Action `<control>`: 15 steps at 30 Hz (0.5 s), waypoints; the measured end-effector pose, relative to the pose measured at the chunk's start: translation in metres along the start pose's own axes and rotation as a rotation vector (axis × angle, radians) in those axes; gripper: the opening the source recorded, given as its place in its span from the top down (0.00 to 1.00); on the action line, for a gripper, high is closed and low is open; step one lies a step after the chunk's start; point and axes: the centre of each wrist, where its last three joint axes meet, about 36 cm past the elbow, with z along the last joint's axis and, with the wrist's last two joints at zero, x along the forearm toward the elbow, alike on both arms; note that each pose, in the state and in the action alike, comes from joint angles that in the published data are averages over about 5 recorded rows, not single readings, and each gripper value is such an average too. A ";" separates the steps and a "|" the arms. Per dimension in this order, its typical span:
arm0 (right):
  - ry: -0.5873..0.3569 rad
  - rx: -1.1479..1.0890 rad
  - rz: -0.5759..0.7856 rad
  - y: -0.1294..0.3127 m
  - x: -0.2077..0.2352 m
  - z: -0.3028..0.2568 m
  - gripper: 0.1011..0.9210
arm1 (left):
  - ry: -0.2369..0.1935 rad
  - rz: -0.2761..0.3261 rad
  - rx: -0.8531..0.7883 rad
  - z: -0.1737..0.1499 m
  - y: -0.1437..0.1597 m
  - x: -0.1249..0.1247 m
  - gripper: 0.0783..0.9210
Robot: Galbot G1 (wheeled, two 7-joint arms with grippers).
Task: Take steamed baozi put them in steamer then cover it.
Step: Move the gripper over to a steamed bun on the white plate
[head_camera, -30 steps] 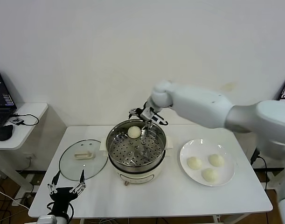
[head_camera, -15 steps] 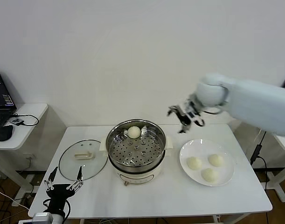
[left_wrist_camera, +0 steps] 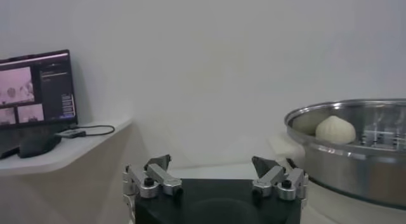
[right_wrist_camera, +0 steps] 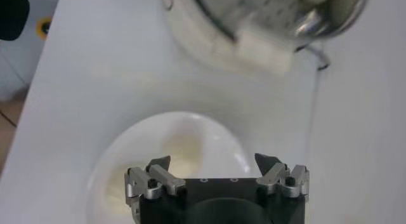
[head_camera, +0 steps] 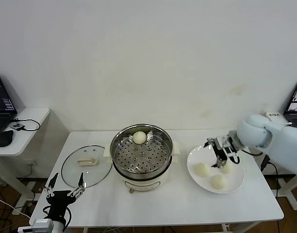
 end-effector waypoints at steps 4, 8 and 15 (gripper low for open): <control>0.024 -0.028 -0.016 0.004 -0.018 0.011 0.12 | 0.006 -0.005 -0.002 0.002 0.002 -0.001 0.12; 0.040 -0.045 -0.019 0.003 -0.033 0.016 0.12 | 0.013 -0.010 -0.004 0.005 0.003 -0.002 0.12; 0.045 -0.066 -0.022 -0.007 -0.057 0.016 0.12 | 0.015 -0.017 -0.009 0.007 0.006 -0.003 0.12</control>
